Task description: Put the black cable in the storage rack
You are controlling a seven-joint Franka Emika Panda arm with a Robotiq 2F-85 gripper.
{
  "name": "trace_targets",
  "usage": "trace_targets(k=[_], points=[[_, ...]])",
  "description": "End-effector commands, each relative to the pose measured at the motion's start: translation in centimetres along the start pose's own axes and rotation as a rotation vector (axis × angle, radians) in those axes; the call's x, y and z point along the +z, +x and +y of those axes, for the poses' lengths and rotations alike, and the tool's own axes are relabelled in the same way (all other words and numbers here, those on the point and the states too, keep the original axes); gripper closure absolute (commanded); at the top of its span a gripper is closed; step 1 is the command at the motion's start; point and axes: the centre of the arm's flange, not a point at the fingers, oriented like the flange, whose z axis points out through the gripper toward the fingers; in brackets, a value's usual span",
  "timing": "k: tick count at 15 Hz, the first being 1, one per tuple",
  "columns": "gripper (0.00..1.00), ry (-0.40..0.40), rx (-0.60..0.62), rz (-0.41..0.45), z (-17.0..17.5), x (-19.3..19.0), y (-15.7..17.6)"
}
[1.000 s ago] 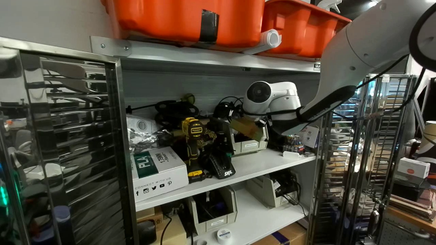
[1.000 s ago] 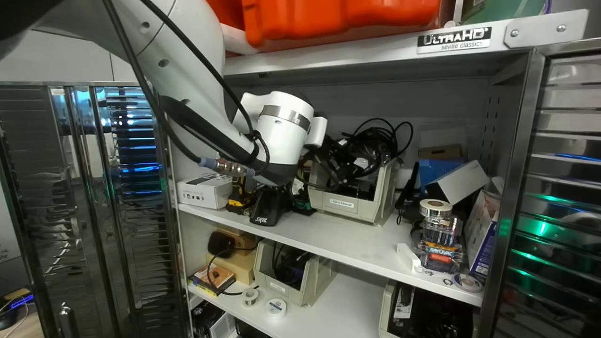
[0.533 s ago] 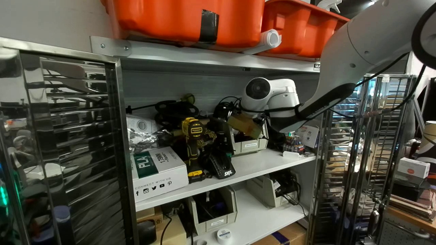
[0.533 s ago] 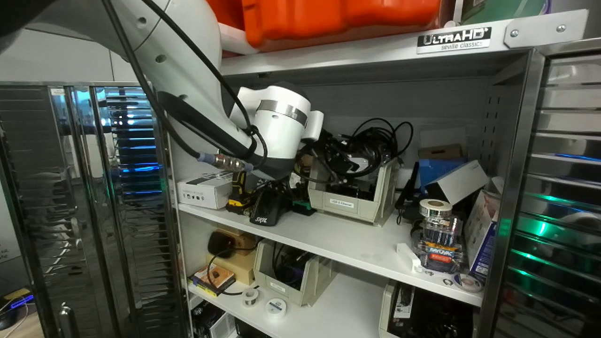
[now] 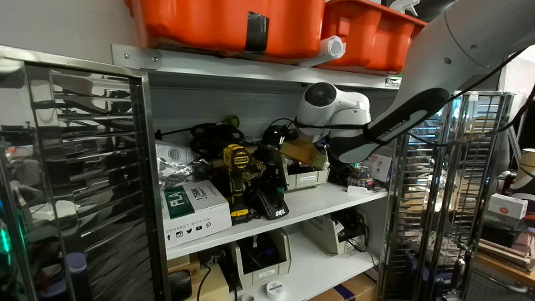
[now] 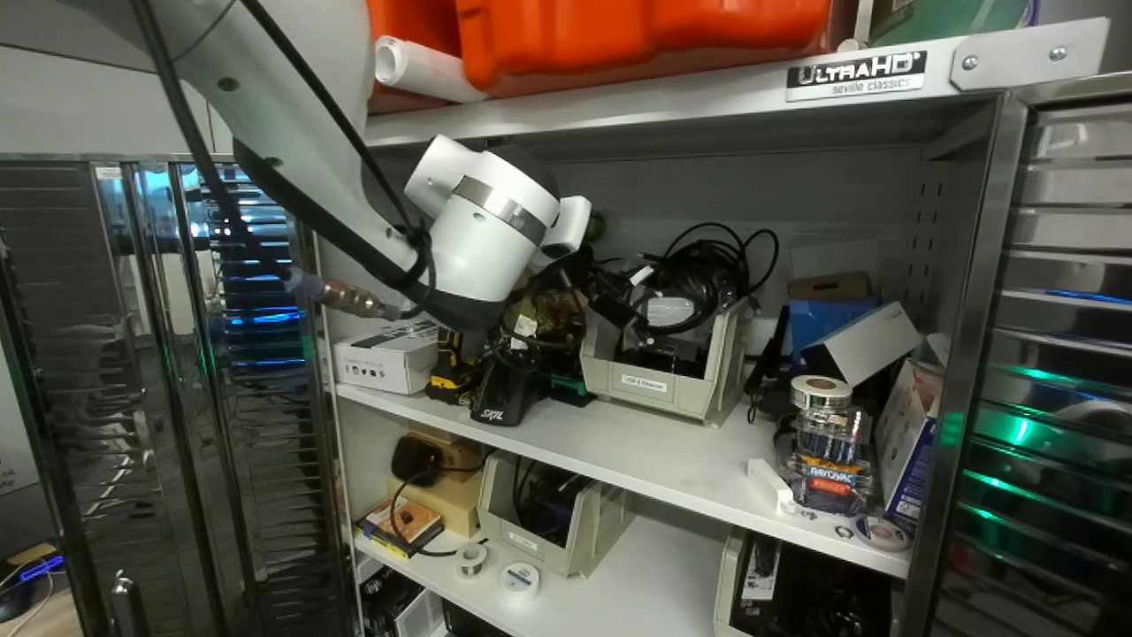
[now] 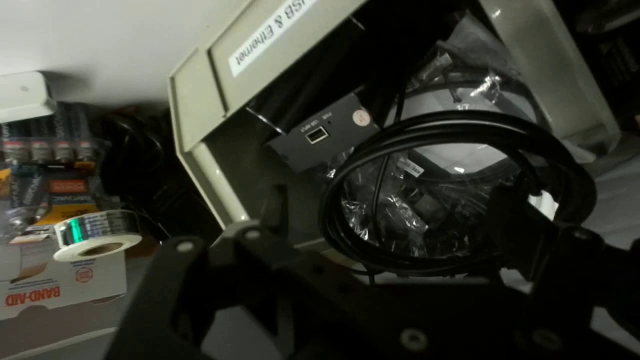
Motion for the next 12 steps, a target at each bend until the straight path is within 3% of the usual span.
trace_targets(k=[1,7,12], points=[[0.0,-0.046,-0.086,-0.112,2.4,-5.0,1.9],[0.0,-0.074,-0.212,-0.41,7.5,-8.5,0.8],[0.0,-0.105,-0.295,-0.687,9.5,-9.7,-0.9]])
